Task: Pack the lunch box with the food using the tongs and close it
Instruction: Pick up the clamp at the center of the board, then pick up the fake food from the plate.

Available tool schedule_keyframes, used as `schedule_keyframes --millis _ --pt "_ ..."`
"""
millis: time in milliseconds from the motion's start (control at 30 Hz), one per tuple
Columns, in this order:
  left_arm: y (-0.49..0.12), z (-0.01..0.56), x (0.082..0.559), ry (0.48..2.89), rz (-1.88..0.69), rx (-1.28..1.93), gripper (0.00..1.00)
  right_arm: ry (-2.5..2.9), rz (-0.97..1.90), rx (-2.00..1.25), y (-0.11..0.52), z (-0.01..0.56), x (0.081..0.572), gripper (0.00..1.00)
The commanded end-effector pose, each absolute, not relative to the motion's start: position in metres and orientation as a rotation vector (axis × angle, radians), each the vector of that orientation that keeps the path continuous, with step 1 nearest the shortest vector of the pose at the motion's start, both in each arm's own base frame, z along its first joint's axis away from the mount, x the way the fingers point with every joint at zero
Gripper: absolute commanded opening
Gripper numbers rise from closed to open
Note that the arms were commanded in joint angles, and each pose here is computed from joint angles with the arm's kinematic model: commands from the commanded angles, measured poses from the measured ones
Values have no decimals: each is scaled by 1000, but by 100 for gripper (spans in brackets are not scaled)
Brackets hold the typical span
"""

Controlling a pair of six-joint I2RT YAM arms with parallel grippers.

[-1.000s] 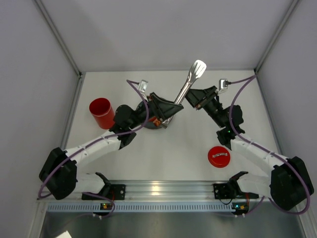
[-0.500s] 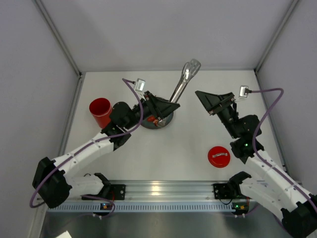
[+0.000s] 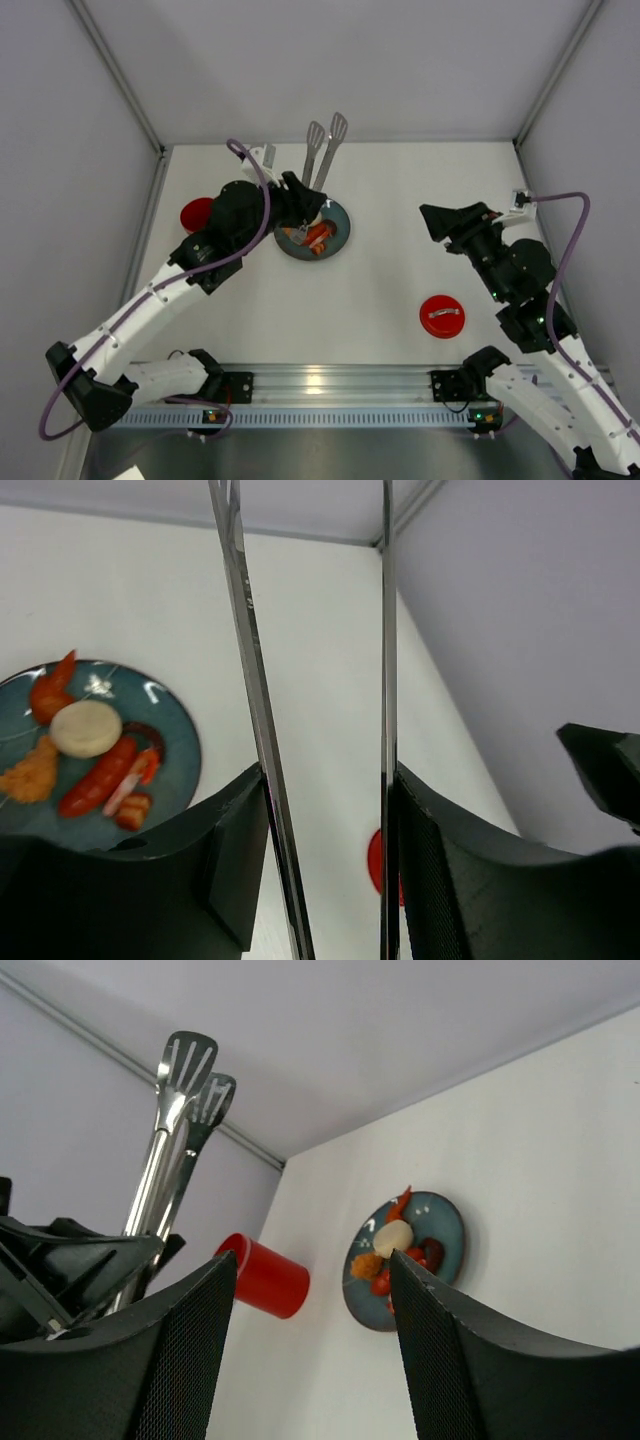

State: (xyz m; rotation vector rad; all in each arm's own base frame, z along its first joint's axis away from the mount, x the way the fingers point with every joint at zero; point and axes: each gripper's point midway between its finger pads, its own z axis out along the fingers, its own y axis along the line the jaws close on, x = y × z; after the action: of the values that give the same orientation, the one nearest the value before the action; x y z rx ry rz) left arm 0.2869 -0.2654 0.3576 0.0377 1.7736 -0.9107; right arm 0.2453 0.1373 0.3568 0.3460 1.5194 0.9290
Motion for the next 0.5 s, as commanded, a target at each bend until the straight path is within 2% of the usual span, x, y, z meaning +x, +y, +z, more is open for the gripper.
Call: schedule_keyframes --millis 0,133,167,300,367,467 --pt "-238 339 293 1878 -695 10 54 1595 822 307 128 346 238 62" --pt "-228 323 293 1930 -612 8 42 1623 788 295 125 337 235 60" --pt "-226 318 292 1951 -595 14 35 1624 785 293 124 337 235 59" --pt "-222 303 292 2005 -539 22 19 1633 776 290 123 333 233 57" --pt "-220 298 291 2022 -523 27 14 1642 770 291 122 330 233 54" --pt "-217 291 290 2046 -497 27 13 1649 765 290 122 328 233 53"
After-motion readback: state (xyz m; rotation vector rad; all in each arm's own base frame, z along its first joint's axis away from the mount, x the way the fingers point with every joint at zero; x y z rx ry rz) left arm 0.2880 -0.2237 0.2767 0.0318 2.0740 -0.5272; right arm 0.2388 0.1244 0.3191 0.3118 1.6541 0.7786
